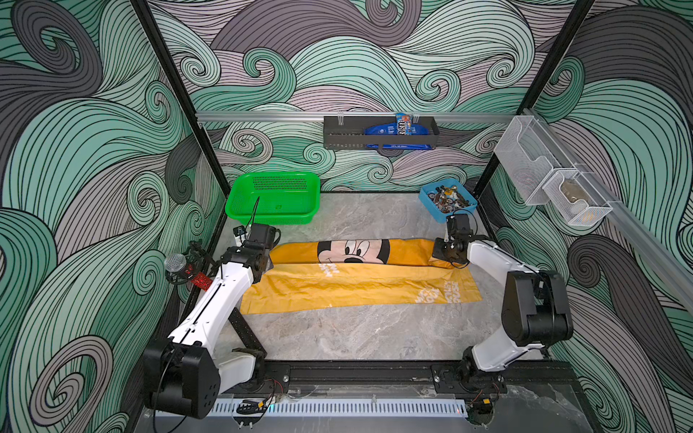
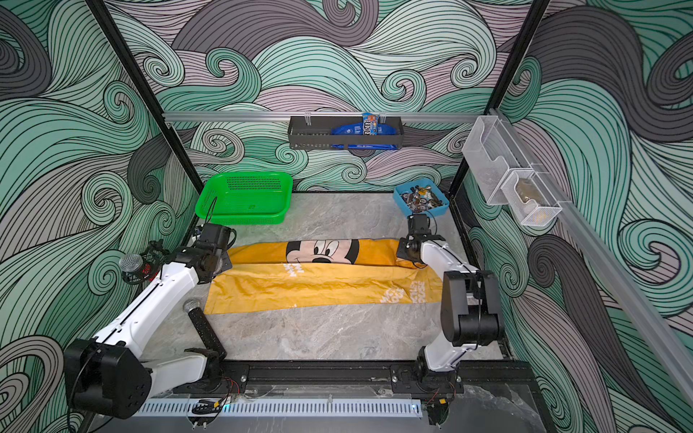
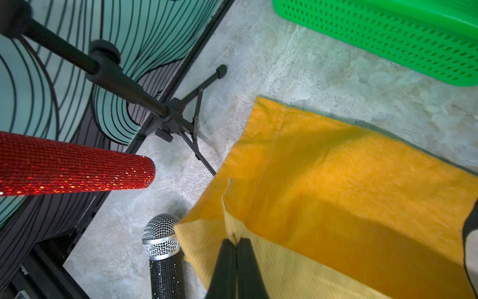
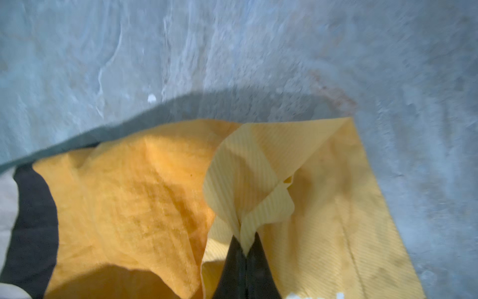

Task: Roll up the pillowcase
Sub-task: Fold the pillowcase at the center of the board.

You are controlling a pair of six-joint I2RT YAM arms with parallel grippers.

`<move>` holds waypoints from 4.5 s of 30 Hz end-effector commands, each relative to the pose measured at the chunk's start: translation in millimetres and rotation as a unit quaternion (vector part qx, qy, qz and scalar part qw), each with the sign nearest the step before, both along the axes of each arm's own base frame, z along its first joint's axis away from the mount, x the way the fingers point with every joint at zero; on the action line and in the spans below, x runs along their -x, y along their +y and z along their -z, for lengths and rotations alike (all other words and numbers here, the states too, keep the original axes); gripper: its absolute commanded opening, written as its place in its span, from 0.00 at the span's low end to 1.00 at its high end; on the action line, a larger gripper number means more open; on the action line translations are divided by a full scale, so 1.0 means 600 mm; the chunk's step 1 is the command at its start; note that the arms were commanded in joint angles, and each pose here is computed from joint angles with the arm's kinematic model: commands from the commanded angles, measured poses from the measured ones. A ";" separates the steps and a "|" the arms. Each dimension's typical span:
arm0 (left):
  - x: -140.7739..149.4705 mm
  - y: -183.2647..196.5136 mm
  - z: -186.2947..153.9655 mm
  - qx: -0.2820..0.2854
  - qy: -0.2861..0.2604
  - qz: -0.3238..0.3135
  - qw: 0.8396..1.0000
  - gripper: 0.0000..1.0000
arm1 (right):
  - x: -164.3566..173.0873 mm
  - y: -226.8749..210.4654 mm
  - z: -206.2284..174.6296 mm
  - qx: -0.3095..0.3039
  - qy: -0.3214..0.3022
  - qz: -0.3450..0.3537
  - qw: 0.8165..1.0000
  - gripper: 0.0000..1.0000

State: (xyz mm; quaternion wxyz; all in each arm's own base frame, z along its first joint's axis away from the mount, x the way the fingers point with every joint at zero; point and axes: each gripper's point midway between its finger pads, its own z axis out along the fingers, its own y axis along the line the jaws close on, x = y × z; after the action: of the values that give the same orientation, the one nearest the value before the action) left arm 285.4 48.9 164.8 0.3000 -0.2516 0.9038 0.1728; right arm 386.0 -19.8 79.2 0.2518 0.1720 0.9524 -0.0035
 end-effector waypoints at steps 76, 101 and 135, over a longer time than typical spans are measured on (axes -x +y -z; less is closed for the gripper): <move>-0.235 0.004 -0.193 -0.188 -0.164 0.104 0.963 0.00 | -0.023 -0.232 -0.253 -0.010 -0.140 0.165 0.976 0.02; -0.031 -0.029 0.114 -0.282 0.143 0.299 0.900 0.00 | 0.202 -0.176 -0.022 -0.020 0.055 0.205 0.977 0.08; 0.014 -0.001 0.105 -0.310 0.153 0.255 0.903 0.45 | 0.218 -0.139 0.001 -0.008 0.072 0.185 0.980 0.32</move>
State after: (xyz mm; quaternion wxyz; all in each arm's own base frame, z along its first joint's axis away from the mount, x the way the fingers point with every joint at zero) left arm 275.8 41.4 78.2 0.2389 0.1419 0.8871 0.3686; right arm 243.2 -102.5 69.5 0.1619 0.3597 0.9175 -0.0502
